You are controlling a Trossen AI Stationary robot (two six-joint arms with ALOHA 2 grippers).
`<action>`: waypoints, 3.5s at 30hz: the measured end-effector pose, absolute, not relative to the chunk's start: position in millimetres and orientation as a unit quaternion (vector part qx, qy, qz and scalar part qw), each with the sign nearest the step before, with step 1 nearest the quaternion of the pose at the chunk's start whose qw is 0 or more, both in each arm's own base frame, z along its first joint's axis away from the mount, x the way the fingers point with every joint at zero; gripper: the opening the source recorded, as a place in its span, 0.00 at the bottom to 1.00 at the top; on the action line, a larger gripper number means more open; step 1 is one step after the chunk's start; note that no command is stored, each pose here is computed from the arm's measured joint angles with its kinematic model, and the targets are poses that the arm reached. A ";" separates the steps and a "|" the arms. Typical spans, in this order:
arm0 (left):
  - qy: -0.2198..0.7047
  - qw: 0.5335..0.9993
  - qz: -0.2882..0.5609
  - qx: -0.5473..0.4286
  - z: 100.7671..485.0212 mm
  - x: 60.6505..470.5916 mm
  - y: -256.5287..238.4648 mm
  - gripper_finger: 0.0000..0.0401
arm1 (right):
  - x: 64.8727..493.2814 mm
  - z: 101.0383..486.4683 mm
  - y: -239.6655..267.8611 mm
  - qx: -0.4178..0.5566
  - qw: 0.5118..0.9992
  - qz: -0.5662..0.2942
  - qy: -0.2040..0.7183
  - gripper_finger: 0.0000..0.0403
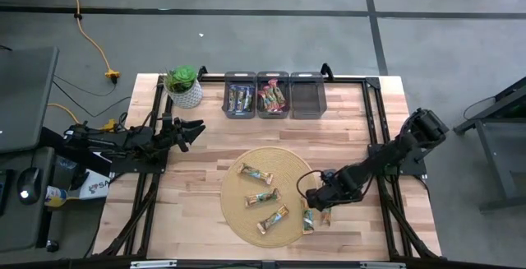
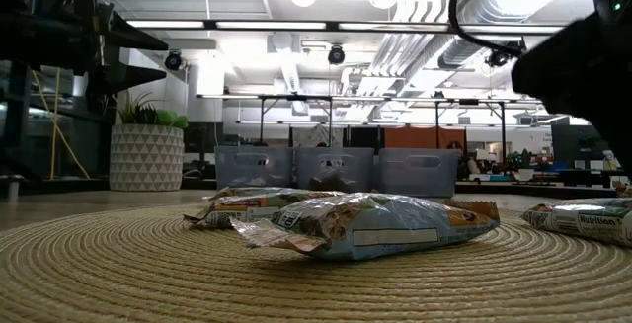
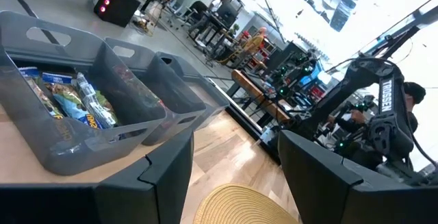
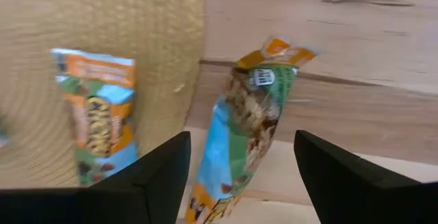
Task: Pick and place Granola Bars by type
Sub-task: Put the yellow granola bar into the right black bin
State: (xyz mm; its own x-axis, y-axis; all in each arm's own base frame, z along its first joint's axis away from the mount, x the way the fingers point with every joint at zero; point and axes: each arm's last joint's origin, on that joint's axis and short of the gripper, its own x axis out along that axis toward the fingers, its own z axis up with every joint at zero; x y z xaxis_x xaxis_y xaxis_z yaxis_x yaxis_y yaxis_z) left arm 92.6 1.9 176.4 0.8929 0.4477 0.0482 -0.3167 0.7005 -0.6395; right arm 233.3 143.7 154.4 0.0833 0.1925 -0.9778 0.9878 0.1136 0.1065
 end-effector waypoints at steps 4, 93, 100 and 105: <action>-0.100 0.917 0.208 -0.326 176.4 92.6 1.9 0.53 | 233.9 147.6 145.0 0.532 0.490 -0.405 0.559 0.62; -0.101 0.917 0.209 -0.326 176.4 92.6 1.9 0.53 | 352.3 228.8 34.1 0.470 0.715 -0.376 0.356 0.10; -0.100 0.917 0.209 -0.326 176.4 92.6 1.9 0.53 | 367.9 265.5 6.4 0.440 0.761 -0.356 0.317 0.10; -0.101 0.917 0.209 -0.326 176.4 92.6 1.9 0.53 | 377.4 289.4 -4.0 0.423 0.796 -0.325 0.285 0.10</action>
State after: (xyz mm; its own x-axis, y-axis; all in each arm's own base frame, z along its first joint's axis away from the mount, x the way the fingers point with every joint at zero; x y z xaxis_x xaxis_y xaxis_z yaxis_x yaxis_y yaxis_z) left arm 92.6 1.9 176.4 0.8928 0.4479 0.0482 -0.3169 0.7004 -0.6395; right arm 377.4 -4.0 289.4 0.6257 -0.2766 -0.7293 0.7593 0.4304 0.4882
